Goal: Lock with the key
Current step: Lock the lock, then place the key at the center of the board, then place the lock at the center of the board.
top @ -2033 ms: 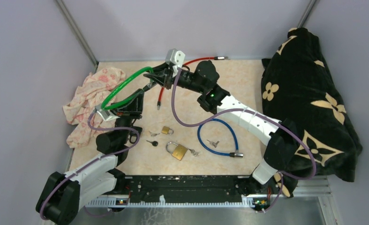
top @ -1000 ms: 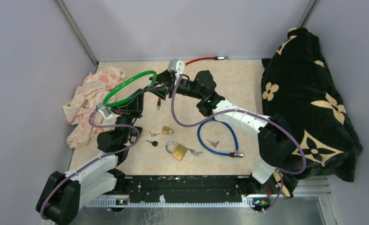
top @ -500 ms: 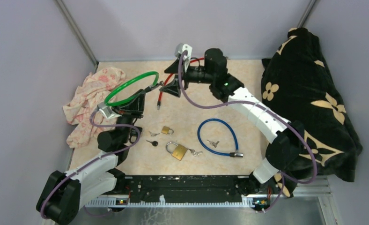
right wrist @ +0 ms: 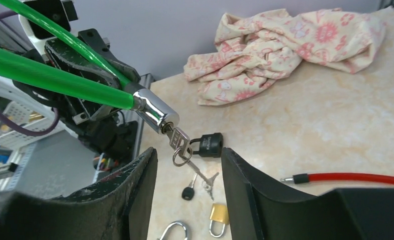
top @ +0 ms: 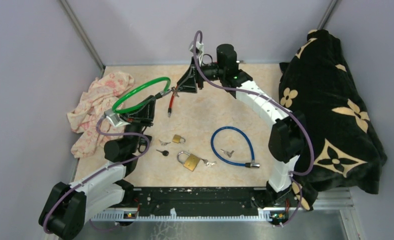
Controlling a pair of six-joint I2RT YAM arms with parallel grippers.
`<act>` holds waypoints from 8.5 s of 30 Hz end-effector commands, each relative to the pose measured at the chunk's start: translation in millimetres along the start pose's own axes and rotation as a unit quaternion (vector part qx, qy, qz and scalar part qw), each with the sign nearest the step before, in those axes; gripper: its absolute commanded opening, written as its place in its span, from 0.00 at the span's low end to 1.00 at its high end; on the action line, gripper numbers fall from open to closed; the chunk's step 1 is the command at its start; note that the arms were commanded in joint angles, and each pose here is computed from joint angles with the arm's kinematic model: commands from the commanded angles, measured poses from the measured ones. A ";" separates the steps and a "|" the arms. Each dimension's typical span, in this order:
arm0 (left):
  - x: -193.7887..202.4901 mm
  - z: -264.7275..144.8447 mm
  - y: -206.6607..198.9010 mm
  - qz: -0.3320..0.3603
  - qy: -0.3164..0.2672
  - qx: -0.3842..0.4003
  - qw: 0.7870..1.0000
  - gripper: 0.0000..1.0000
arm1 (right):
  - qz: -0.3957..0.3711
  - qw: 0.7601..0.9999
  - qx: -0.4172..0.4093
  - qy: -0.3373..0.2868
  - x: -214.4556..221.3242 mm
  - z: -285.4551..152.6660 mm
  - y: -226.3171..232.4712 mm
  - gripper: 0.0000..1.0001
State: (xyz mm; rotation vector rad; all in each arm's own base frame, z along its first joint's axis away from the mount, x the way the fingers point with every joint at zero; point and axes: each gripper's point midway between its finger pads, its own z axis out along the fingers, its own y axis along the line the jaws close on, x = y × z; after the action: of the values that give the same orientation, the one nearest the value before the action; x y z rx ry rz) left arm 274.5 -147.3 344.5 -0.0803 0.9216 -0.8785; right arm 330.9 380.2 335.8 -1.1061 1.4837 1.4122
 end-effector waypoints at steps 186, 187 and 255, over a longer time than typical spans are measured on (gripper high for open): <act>86.9 -53.0 67.3 -0.038 0.213 -0.104 0.971 0.00 | -0.147 0.936 0.314 0.066 123.4 -36.1 -46.2 0.83; 87.2 -53.4 67.5 -0.039 0.214 -0.105 0.971 0.00 | -0.162 0.942 0.291 0.046 112.0 -32.9 -34.6 0.96; 107.6 -79.0 81.2 -0.033 0.251 -0.135 0.958 0.99 | 0.246 0.828 0.448 0.231 236.4 -133.1 -197.7 0.91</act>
State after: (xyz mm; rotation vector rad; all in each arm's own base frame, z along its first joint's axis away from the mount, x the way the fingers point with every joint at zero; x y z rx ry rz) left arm 300.5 -144.9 190.0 -0.1437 1.5286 -0.8568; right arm 413.5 243.3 37.2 -0.4971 2.6287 0.6872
